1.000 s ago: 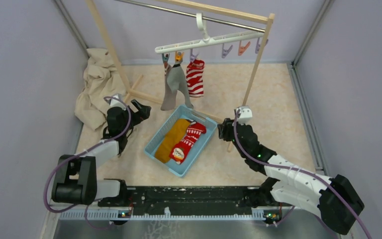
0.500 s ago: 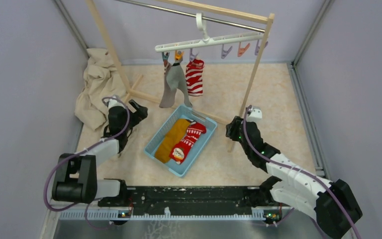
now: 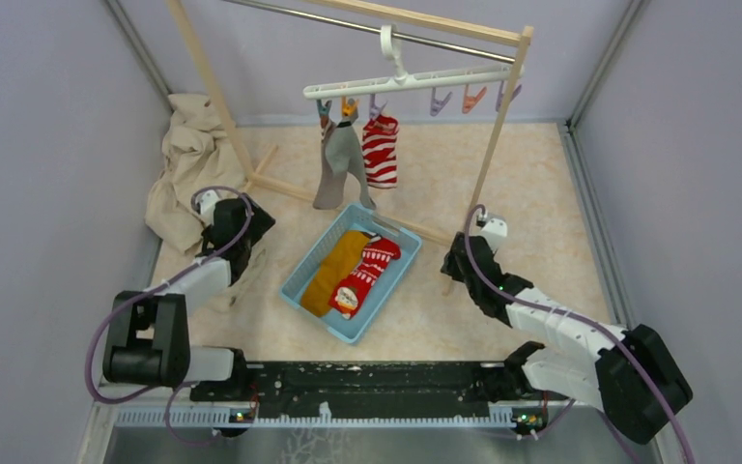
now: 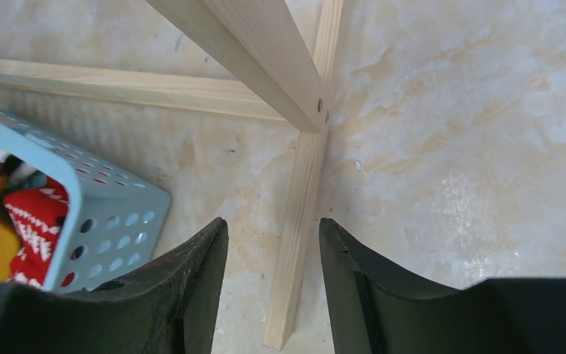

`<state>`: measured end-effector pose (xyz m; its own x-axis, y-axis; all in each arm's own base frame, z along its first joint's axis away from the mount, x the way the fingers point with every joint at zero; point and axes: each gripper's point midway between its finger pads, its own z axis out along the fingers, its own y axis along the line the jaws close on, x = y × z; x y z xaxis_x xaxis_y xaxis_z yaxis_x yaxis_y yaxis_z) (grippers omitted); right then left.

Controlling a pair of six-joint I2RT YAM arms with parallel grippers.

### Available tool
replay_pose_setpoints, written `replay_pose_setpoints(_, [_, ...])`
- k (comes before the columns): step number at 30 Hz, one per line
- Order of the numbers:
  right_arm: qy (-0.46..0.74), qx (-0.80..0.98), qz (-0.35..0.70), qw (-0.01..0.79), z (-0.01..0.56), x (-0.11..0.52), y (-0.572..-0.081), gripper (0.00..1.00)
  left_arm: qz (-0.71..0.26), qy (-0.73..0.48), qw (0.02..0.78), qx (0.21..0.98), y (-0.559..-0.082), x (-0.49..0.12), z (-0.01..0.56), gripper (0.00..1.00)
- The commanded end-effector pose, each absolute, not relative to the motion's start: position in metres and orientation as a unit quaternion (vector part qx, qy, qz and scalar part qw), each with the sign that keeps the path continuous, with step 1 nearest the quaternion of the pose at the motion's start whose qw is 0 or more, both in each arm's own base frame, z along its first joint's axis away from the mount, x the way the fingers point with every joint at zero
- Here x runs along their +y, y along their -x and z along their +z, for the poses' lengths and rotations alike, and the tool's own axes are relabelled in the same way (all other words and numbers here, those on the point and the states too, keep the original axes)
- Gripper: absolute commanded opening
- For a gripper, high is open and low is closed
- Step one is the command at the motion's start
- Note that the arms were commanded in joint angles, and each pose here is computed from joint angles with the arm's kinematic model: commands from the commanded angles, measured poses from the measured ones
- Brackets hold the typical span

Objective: Clip the socks to the hanger
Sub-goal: Move the clothesline to the center of the board.

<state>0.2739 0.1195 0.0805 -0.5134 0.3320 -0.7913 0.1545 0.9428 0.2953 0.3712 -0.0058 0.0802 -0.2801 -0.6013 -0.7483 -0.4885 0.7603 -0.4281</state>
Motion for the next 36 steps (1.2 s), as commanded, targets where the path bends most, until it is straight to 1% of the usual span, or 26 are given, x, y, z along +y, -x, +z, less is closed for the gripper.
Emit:
replay_pose_setpoints(1, [-0.157,0.872,0.109,0.451,0.063,0.127,-0.271,0.48,-0.042,0.373,0.500,0.781,-0.366,0.004,0.083,1.00])
replay_pose_setpoints(6, [-0.158,0.875,0.115,0.443,0.054,0.138,-0.273,0.45,-0.047,0.365,0.487,0.792,-0.370,-0.001,0.077,1.00])
replay_pose_setpoints(7, [-0.162,0.875,0.113,0.442,0.052,0.137,-0.273,0.43,-0.047,0.364,0.484,0.795,-0.370,-0.002,0.075,1.00])
replay_pose_setpoints(9, [-0.167,0.875,0.110,0.440,0.048,0.136,-0.273,0.39,-0.048,0.361,0.481,0.797,-0.372,-0.003,0.074,1.00])
replay_pose_setpoints(12, [-0.172,0.874,0.108,0.441,0.046,0.134,-0.275,0.27,-0.052,0.357,0.481,0.799,-0.373,-0.005,0.074,1.00])
replay_pose_setpoints(16, [-0.175,0.878,0.099,0.434,0.042,0.128,-0.281,0.18,-0.064,0.345,0.479,0.805,-0.375,-0.011,0.073,1.00])
replay_pose_setpoints(19, [-0.183,0.881,0.099,0.425,0.036,0.120,-0.285,0.14,-0.069,0.341,0.477,0.807,-0.375,-0.013,0.073,1.00])
replay_pose_setpoints(23, [-0.211,0.876,0.100,0.422,0.033,0.103,-0.294,0.11,-0.074,0.338,0.478,0.808,-0.375,-0.015,0.074,1.00])
replay_pose_setpoints(28, [-0.237,0.866,0.090,0.432,0.038,0.082,-0.314,0.11,-0.080,0.335,0.476,0.809,-0.375,-0.017,0.073,1.00])
replay_pose_setpoints(30, [-0.241,0.864,0.081,0.434,0.041,0.078,-0.326,0.11,-0.083,0.334,0.475,0.810,-0.375,-0.018,0.073,0.97])
replay_pose_setpoints(36, [-0.254,0.864,0.038,0.433,0.042,0.060,-0.365,0.17,-0.098,0.327,0.473,0.812,-0.375,-0.025,0.073,0.96])
